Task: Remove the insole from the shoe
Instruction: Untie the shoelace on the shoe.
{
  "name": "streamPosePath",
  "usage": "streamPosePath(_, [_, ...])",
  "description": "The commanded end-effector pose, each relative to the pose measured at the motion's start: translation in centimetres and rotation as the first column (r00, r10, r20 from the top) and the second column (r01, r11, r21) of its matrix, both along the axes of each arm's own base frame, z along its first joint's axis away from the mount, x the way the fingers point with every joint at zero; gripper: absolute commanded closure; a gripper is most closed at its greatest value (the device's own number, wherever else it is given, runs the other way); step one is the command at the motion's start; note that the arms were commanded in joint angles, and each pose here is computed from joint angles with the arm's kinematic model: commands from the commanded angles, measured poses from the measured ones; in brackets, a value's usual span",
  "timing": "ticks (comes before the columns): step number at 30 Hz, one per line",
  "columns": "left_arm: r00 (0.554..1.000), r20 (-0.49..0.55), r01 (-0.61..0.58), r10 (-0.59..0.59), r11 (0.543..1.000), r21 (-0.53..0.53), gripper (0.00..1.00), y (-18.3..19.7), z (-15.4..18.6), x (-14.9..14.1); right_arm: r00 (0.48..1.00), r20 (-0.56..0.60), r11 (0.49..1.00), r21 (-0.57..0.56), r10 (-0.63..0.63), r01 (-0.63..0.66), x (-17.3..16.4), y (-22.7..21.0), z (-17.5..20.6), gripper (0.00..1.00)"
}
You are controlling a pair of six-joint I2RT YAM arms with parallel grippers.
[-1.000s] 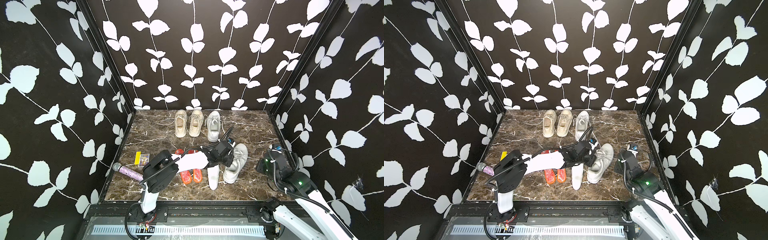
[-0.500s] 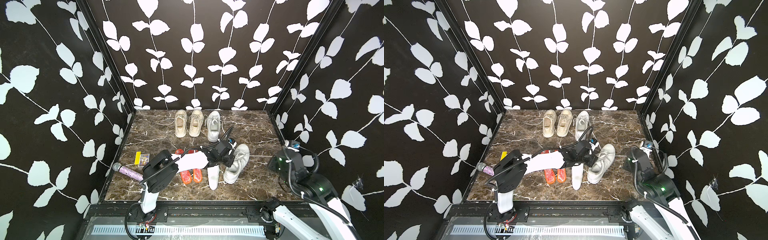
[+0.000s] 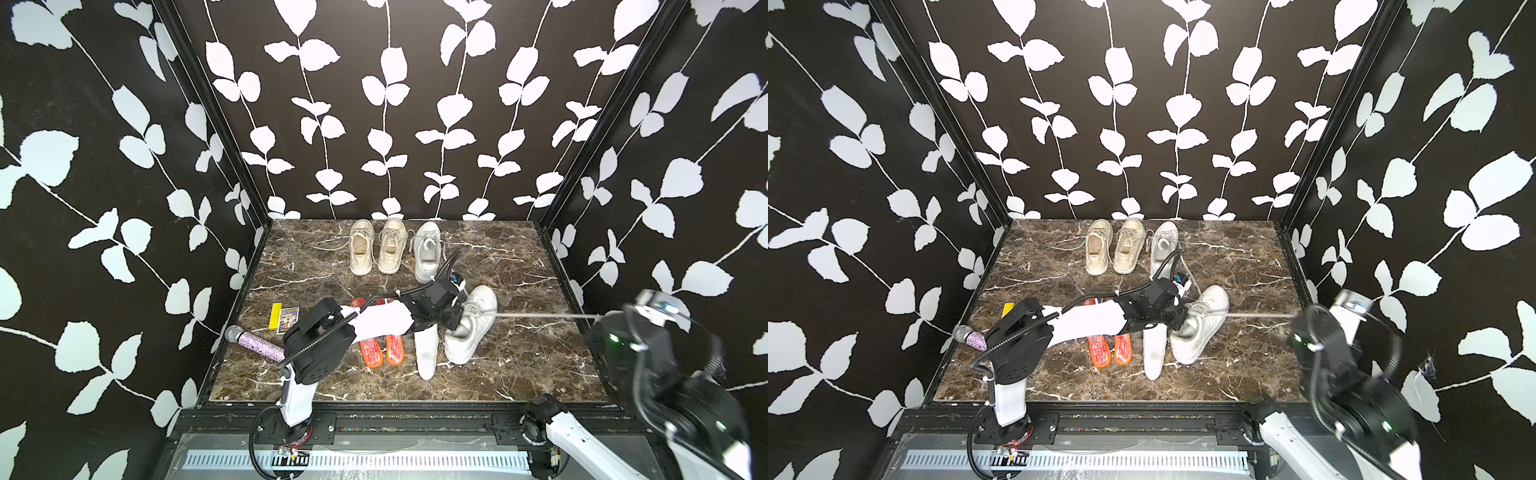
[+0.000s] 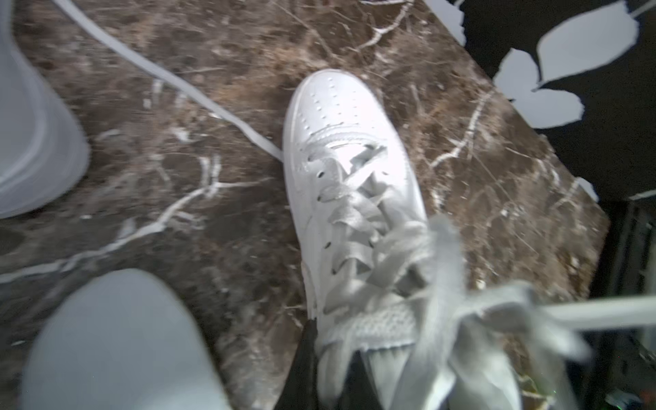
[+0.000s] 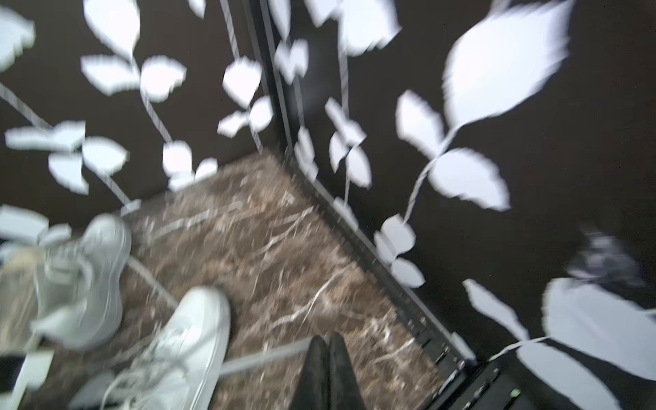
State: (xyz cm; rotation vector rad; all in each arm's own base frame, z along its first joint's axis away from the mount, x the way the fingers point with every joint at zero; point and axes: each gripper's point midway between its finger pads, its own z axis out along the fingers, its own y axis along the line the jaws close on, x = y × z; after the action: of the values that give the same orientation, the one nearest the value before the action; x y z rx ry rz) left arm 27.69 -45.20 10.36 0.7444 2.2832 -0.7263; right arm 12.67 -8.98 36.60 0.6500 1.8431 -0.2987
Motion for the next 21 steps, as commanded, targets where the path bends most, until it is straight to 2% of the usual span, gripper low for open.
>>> streamPosePath(1, [0.997,-0.005,-0.078,0.079,0.993,0.092,1.00,2.8,-1.7,0.8,0.987,0.045,0.983,-0.100,-0.152,0.155,-2.8,-3.2,1.7,1.00])
streamPosePath(3, [0.998,-0.006,-0.069,0.070,0.994,0.083,1.00,2.6,-1.5,0.8,0.995,0.050,0.992,-0.087,-0.083,0.087,-1.6,-2.1,1.6,1.00])
streamPosePath(6, [0.999,-0.013,-0.041,0.042,0.998,0.054,1.00,1.9,-1.0,0.5,0.996,-0.013,0.995,-0.058,0.084,-0.085,1.4,1.2,-1.0,1.00])
streamPosePath(8, [1.000,-0.011,-0.022,0.022,0.999,0.027,1.00,1.3,0.0,0.4,0.967,-0.065,0.969,-0.011,0.244,-0.246,3.9,4.6,-3.3,1.00])
streamPosePath(10, [1.000,-0.007,-0.003,0.003,1.000,-0.005,1.00,0.8,1.0,0.1,0.936,-0.108,0.942,0.039,0.335,-0.333,5.3,6.9,-5.6,0.98])
streamPosePath(14, [0.999,0.015,0.052,-0.052,0.997,-0.050,1.00,-0.4,2.6,-0.6,0.896,-0.185,0.915,0.118,0.403,-0.387,7.1,9.5,-9.9,0.49])
streamPosePath(16, [0.996,0.013,0.092,-0.092,0.995,-0.048,1.00,-1.3,2.6,-1.3,0.858,-0.216,0.884,0.155,0.465,-0.441,8.2,11.3,-11.6,0.34])
streamPosePath(21, [0.993,0.027,0.119,-0.118,0.992,-0.047,1.00,-2.2,3.1,-2.3,0.760,-0.330,0.828,0.257,0.560,-0.499,10.3,14.9,-16.1,0.27])
